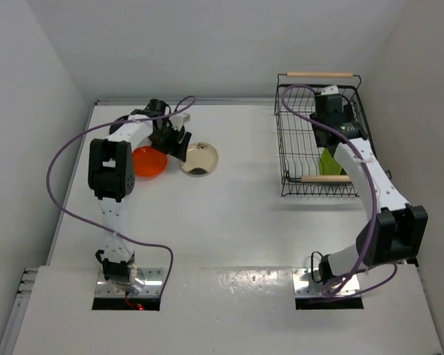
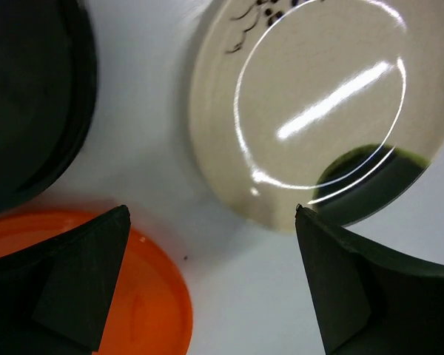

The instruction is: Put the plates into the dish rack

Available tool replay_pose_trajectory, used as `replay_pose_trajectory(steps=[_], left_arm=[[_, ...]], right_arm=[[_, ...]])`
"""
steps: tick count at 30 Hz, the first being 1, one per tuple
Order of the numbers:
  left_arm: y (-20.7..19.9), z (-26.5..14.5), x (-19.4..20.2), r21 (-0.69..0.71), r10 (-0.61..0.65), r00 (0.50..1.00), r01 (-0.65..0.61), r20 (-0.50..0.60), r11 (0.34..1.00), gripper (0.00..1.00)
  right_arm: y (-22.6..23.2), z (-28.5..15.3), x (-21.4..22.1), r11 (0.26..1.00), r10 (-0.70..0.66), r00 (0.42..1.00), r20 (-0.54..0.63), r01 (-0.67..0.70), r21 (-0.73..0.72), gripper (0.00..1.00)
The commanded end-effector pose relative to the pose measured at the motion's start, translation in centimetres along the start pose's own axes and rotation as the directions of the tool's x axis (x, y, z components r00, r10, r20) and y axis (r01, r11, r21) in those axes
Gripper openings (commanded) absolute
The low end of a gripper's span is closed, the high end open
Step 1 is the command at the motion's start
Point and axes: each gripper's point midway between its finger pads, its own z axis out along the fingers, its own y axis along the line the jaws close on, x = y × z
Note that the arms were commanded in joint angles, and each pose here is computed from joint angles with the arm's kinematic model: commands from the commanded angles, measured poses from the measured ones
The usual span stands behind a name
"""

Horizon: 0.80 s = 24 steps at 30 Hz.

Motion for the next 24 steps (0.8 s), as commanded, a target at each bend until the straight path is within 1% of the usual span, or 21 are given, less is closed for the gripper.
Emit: replay_pose_trajectory(steps=[1, 2, 3, 4, 5, 7, 8, 10, 11, 12, 13, 14, 16, 17, 18, 19, 20, 21, 22, 23, 24], left_arm=[[-2.5, 1.2, -1.9, 0.029, 0.038, 0.999, -0.038, 0.019, 0.999, 0.98], [-2.3, 1.6, -1.9, 0.029, 0.038, 0.999, -0.038, 0.019, 0.999, 0.98], [-2.4, 2.7, -1.6, 0.022, 0.043, 0.999, -0.043, -0.003, 0.999, 0.98], [-2.0, 3.0, -1.7, 0.010, 0.044, 0.999, -0.043, -0.007, 0.999, 0.96], [-1.6, 3.5, -1.5, -0.009, 0.031, 0.999, -0.031, -0.020, 0.999, 0.92], [-1.4, 5.0, -0.3, 0.000, 0.007, 0.998, -0.007, -0.056, 1.000, 0.85], [-1.4, 5.3, 0.0, 0.002, 0.004, 0.998, -0.004, -0.065, 1.000, 0.74], [-1.4, 5.6, 0.5, 0.006, -0.001, 0.997, 0.002, -0.082, 1.000, 0.60], [-1.6, 5.6, 0.4, 0.021, -0.002, 0.997, 0.003, -0.078, 1.000, 0.43], [-1.9, 5.7, 0.4, 0.041, 0.007, 0.997, -0.004, -0.073, 0.999, 0.29], [-2.2, 5.3, 0.3, 0.050, 0.007, 0.997, -0.003, -0.073, 0.999, 0.13], [-2.4, 4.6, 0.0, 0.049, 0.009, 0.998, -0.005, -0.066, 0.999, 0.00], [-3.3, 3.4, -0.5, 0.084, 0.019, 0.999, -0.015, -0.048, 0.996, 0.00], [-3.8, 2.0, -1.5, 0.095, 0.040, 0.999, -0.038, -0.015, 0.995, 0.00], [-4.4, 0.8, -2.3, 0.111, 0.046, 0.999, -0.047, 0.012, 0.993, 0.00], [-5.5, -0.2, -2.9, 0.160, 0.063, 0.997, -0.069, 0.043, 0.985, 0.00], [-6.8, -1.6, -4.0, 0.186, 0.079, 0.994, -0.092, 0.079, 0.978, 0.00], [-8.4, -4.4, -5.5, 0.231, 0.104, 0.983, -0.137, 0.152, 0.963, 0.00], [-9.3, -5.8, -6.2, 0.249, 0.122, 0.974, -0.169, 0.193, 0.954, 0.00], [-10.6, -7.3, -6.9, 0.268, 0.145, 0.963, -0.204, 0.226, 0.942, 0.00], [-12.0, -8.5, -7.4, 0.280, 0.183, 0.947, -0.257, 0.264, 0.925, 0.00]], right_arm=[[0.3, -2.6, -1.5, 0.999, 0.038, 0.996, 0.078, -0.035, -0.038, 0.66], [0.6, -2.7, -1.3, 0.998, 0.040, 0.996, 0.076, -0.036, -0.041, 0.66], [0.8, -3.4, -1.7, 0.998, 0.044, 0.994, 0.099, -0.039, -0.052, 0.66], [1.0, -3.5, -1.5, 0.998, 0.041, 0.994, 0.097, -0.036, -0.056, 0.66], [1.2, -3.7, -1.5, 0.998, 0.037, 0.994, 0.101, -0.031, -0.061, 0.66], [1.4, -4.4, -1.5, 0.995, 0.079, 0.990, 0.113, -0.070, -0.076, 0.66], [1.7, -4.5, -1.3, 0.994, 0.078, 0.991, 0.109, -0.068, -0.087, 0.66], [2.1, -5.2, -1.4, 0.992, 0.071, 0.989, 0.126, -0.058, -0.108, 0.66], [2.1, -5.4, -1.9, 0.991, 0.084, 0.986, 0.145, -0.068, -0.113, 0.66], [2.9, -6.0, -1.7, 0.991, 0.058, 0.987, 0.150, -0.038, -0.132, 0.66], [2.8, -5.9, -1.5, 0.990, 0.064, 0.988, 0.143, -0.044, -0.135, 0.66], [3.0, -6.0, -1.5, 0.989, 0.064, 0.988, 0.144, -0.043, -0.143, 0.68], [4.1, -6.8, -1.6, 0.981, 0.051, 0.986, 0.156, -0.021, -0.191, 0.72], [6.1, -7.3, -1.8, 0.954, 0.046, 0.985, 0.165, 0.005, -0.299, 0.82], [7.5, -8.0, -1.8, 0.932, 0.029, 0.984, 0.177, 0.037, -0.361, 0.90], [9.8, -9.4, -1.8, 0.875, 0.022, 0.980, 0.198, 0.077, -0.478, 0.97], [12.5, -11.1, -1.8, 0.796, 0.006, 0.975, 0.223, 0.130, -0.591, 1.00], [14.5, -12.5, -2.0, 0.721, 0.022, 0.971, 0.240, 0.150, -0.677, 1.00], [16.1, -13.4, -2.2, 0.680, 0.031, 0.967, 0.254, 0.166, -0.714, 1.00], [18.4, -15.4, -2.0, 0.586, 0.033, 0.961, 0.274, 0.203, -0.784, 1.00], [20.1, -16.6, -2.6, 0.521, 0.070, 0.956, 0.285, 0.208, -0.828, 1.00]])
